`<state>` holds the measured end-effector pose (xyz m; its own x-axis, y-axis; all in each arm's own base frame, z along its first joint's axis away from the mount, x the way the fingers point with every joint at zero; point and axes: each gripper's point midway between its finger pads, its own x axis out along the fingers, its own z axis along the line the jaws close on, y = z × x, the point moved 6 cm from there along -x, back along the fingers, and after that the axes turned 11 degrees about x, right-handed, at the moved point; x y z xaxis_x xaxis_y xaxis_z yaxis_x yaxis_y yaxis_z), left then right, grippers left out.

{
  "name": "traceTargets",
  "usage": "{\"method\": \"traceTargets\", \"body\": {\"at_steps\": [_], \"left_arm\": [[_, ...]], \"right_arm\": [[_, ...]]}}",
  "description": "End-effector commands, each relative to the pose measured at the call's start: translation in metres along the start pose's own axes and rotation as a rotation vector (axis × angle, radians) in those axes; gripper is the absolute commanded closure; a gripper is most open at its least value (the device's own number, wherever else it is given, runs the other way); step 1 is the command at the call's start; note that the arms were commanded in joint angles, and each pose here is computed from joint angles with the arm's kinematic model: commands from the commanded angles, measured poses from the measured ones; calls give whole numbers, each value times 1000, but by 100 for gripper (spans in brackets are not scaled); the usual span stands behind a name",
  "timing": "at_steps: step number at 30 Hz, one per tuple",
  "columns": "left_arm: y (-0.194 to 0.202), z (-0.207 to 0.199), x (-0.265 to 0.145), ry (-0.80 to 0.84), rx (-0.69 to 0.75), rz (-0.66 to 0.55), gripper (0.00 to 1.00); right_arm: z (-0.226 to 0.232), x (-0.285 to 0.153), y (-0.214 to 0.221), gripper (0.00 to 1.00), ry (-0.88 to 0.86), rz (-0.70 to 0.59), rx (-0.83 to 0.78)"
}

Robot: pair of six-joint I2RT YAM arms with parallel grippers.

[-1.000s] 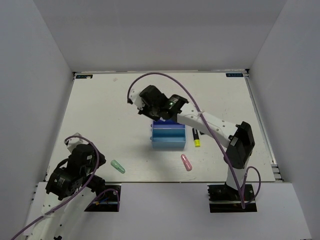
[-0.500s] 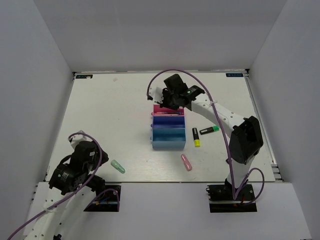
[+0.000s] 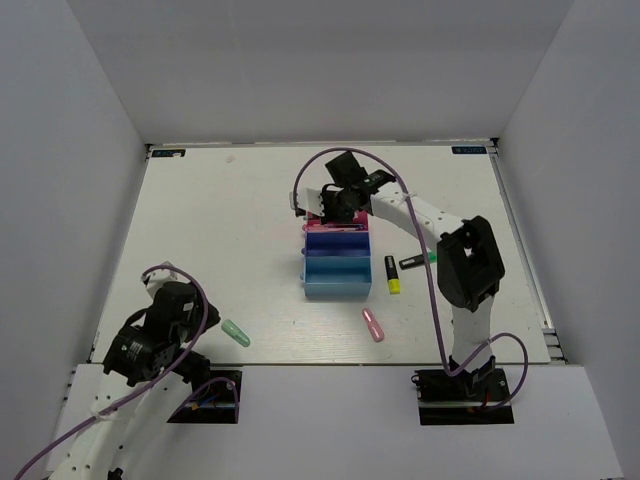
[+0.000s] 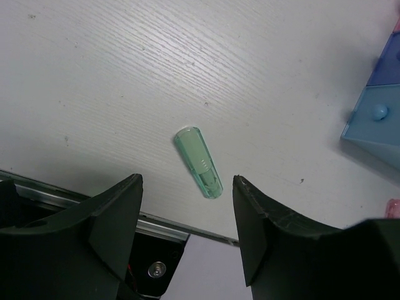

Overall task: Sort the stationery into containers
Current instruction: Place the pen in the storage box, then pick up the stationery from the center of the board.

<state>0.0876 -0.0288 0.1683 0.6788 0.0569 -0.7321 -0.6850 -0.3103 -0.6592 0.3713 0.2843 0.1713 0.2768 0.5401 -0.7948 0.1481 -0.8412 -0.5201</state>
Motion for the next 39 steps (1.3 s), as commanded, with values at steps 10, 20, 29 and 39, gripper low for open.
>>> {"method": "traceTargets", "body": {"at_steps": [10,20,29,39], "left_arm": [[3,-6,6,25,-7,30,30],[9,-7,6,-18,7,131,31],[28,-10,16,-98,-1,330,61],[45,-37,51,-152,-167,437,37]], "right_arm": [[-14,12,8,69,-27,52,-6],[-16,-7,0,58,5,3,58],[-17,-94,-32,100,274,-264,792],[67,-122,1,50,27,-229,1024]]}}
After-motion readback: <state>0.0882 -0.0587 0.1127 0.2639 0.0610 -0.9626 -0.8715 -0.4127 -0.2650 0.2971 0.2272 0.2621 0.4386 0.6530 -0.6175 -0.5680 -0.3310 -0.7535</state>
